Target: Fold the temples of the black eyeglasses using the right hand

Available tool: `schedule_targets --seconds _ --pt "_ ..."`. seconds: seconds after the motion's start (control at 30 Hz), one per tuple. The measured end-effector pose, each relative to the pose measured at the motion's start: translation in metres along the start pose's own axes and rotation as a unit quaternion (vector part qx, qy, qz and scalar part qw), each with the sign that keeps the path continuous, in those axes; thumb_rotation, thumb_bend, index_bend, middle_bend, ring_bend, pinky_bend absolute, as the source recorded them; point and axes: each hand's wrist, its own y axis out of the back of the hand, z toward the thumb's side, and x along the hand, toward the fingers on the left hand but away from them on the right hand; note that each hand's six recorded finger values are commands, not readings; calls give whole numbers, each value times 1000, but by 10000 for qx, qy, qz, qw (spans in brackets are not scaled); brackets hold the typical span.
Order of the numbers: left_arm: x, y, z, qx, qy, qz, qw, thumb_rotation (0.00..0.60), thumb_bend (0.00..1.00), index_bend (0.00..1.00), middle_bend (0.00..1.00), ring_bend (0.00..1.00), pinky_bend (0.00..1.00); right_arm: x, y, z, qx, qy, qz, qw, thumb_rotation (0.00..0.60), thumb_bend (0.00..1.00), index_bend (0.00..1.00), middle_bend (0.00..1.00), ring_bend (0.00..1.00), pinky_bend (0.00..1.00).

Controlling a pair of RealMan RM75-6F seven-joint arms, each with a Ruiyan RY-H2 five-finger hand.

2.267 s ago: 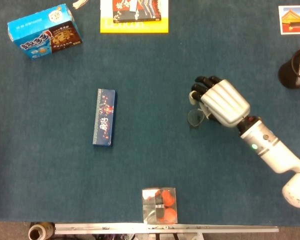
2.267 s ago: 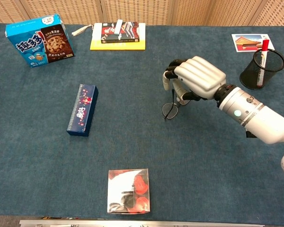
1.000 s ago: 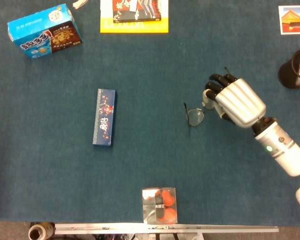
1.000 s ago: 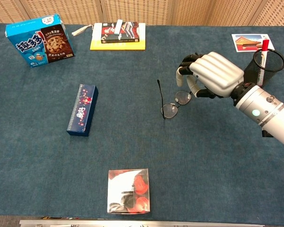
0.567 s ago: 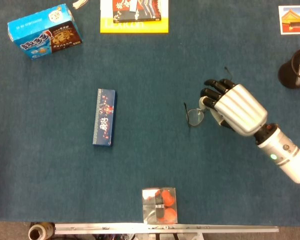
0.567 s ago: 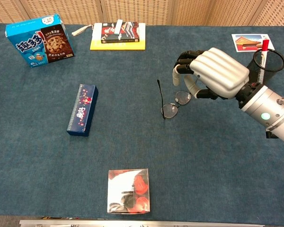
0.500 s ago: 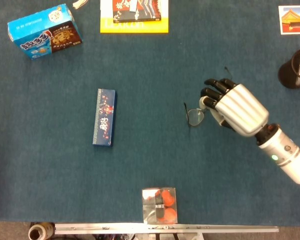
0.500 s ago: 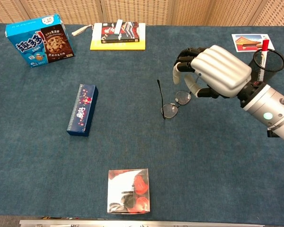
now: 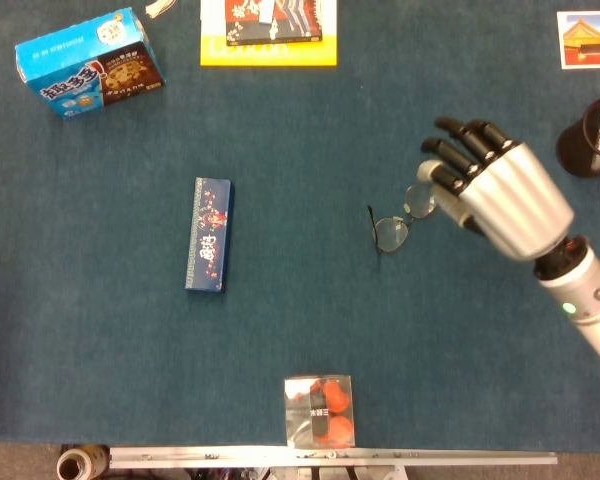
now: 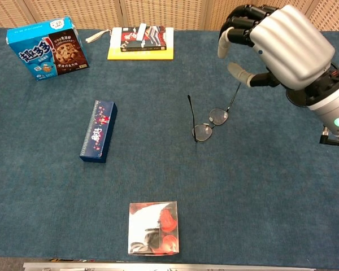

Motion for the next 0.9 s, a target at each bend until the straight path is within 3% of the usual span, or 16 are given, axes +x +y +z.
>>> schedule_targets --seconds 0.37,0.6,0.9 --pt "1 0 -1 -11 14 -2 10000 600 0 452 361 309 348 -5 -6 -25 520 -333 -170 9979 600 252 470 375 256 383" --pt "2 0 0 -3 9 -12 10000 600 0 452 361 309 348 -9 -14 -41 601 -570 -84 9965 600 250 470 373 256 383" --pt "1 -1 1 7 -2 -26 10000 600 0 452 361 309 348 -11 -22 -58 743 -826 85 9938 600 166 468 363 247 383"
